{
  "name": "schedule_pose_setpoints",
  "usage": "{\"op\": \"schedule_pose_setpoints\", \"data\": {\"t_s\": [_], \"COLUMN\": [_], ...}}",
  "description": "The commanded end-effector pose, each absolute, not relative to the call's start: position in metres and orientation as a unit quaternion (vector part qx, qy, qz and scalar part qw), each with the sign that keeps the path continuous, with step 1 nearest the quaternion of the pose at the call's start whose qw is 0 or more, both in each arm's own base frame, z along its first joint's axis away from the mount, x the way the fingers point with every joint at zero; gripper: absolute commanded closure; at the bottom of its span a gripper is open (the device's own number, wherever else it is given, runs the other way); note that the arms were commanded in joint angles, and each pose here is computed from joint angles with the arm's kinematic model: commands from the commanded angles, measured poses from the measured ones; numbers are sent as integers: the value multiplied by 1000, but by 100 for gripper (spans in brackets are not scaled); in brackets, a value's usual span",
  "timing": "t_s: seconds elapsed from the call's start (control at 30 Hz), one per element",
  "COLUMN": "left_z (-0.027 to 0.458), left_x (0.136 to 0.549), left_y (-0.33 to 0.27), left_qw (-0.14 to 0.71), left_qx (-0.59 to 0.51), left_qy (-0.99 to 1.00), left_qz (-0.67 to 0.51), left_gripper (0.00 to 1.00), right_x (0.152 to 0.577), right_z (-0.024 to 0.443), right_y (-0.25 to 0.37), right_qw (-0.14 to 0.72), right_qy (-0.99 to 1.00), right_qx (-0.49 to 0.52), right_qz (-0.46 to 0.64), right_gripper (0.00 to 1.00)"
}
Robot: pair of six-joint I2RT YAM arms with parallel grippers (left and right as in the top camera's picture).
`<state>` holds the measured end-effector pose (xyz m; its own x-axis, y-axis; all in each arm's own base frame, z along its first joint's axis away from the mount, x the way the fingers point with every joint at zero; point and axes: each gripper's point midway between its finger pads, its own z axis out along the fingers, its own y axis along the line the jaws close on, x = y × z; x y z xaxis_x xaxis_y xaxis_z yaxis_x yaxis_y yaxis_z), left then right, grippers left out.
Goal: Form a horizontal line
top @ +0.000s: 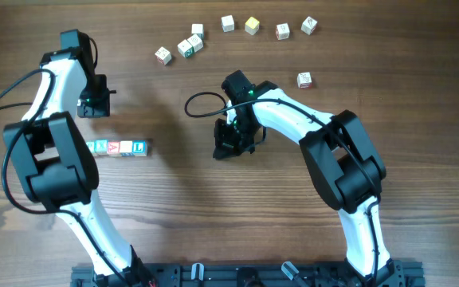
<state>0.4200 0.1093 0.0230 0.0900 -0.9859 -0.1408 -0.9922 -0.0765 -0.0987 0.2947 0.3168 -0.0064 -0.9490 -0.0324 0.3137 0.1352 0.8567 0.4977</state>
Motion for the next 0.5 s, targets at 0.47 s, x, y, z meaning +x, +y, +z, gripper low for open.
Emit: {"op": "schedule_pose_setpoints", "data": {"t_s": [0.47], "left_z": [8], "left_x": [399], "left_y": [109], "left_qw": [50], "left_qx": [-730], "left_qy": [679], "left_qz": [60], "left_gripper": [96], "right_x": [298], "right_z": [-68], "right_y": [263], "right_qw": [126], "right_qy": [-983], "right_qx": [-59], "right_qz": [-120], "right_gripper": [89]}}
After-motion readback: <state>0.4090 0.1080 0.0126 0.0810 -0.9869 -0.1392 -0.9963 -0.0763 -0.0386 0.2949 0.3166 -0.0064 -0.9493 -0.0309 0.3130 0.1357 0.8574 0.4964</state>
